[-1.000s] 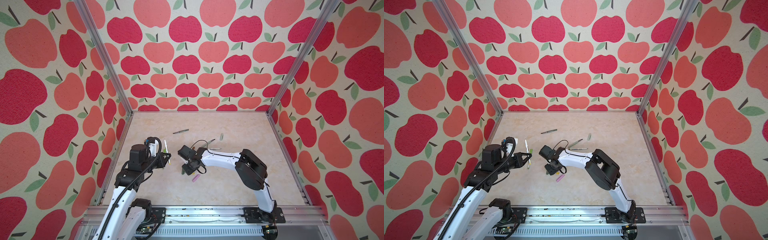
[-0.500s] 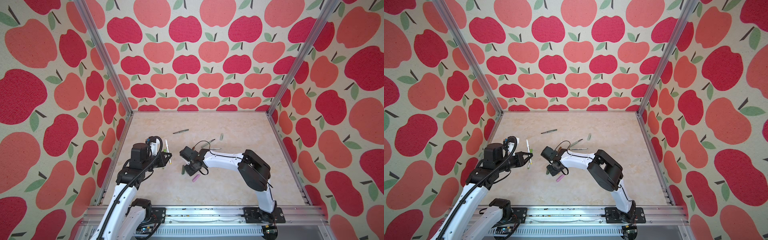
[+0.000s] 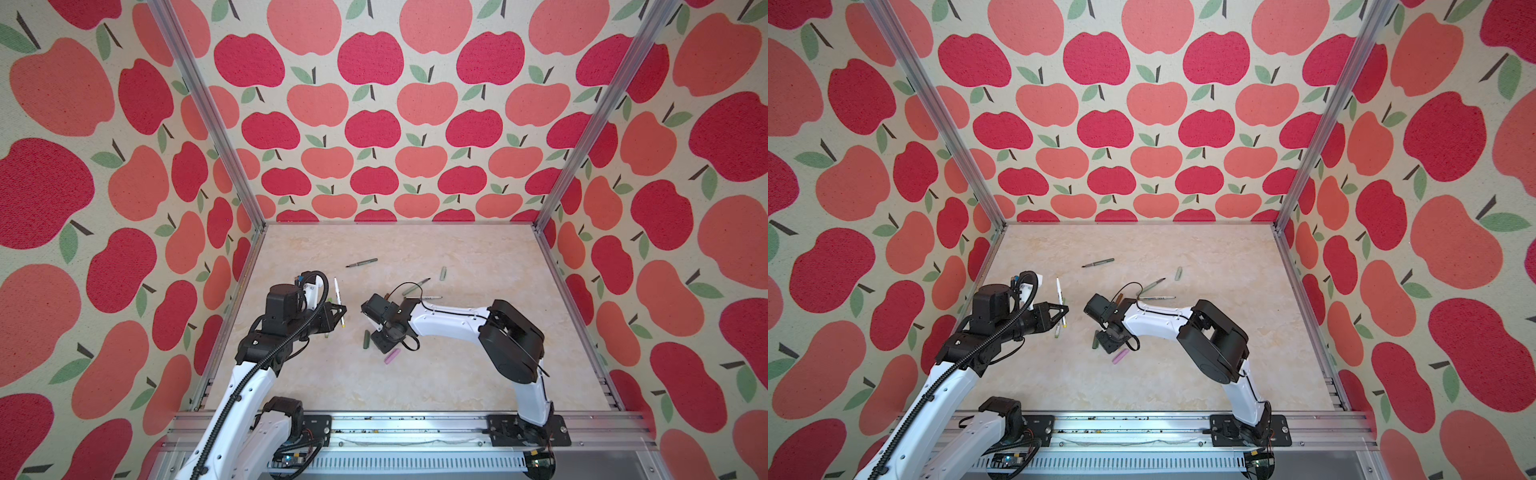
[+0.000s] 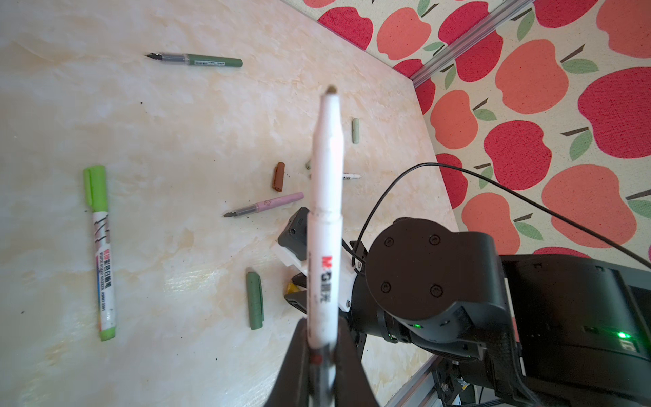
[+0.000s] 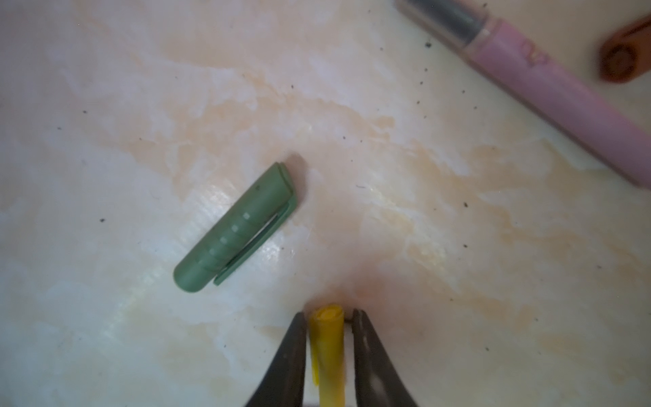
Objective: Insert the pens into the pen caps
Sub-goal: 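Grasp the yellow cap with the right gripper and lift it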
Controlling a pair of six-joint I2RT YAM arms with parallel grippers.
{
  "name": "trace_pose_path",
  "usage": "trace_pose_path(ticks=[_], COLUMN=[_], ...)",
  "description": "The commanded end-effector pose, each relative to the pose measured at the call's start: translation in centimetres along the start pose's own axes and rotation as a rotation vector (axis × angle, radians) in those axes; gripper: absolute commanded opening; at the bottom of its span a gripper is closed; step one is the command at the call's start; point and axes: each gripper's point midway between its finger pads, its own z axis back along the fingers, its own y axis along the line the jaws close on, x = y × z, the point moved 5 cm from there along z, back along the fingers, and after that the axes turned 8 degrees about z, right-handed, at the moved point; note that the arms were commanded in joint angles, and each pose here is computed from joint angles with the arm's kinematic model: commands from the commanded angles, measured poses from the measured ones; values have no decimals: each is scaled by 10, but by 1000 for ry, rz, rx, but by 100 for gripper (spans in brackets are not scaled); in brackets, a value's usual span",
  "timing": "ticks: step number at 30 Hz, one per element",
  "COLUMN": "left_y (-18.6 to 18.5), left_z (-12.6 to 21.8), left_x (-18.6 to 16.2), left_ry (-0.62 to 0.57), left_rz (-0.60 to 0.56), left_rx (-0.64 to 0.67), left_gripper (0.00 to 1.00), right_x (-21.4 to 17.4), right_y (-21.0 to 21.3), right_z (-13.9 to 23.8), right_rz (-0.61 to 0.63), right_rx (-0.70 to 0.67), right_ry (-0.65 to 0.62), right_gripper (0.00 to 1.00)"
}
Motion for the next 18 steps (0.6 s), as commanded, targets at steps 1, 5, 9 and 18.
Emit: trace_pose_path(ticks=[1,5,9,18], left_y=[-12,-14,-14,-18], left_z=[4,1,-1,-2], left_x=[12,12,11,13], left_ry=[-37,-36,-30,-26], left_rz=[-45,-51,-55,-64], left_rx=[-25,-26,-27,-29], left_gripper=[6,6,6,6], right_x=[-14,-19,-20,-11], right_y=[-6,-6,-7,-6], right_z=[9,12,8,-2], right_rz=[8,10,12,12], right_rx=[-21,-24,-27,-8], right_ry=[40,42,49,49], right_gripper=[29,31,30,22])
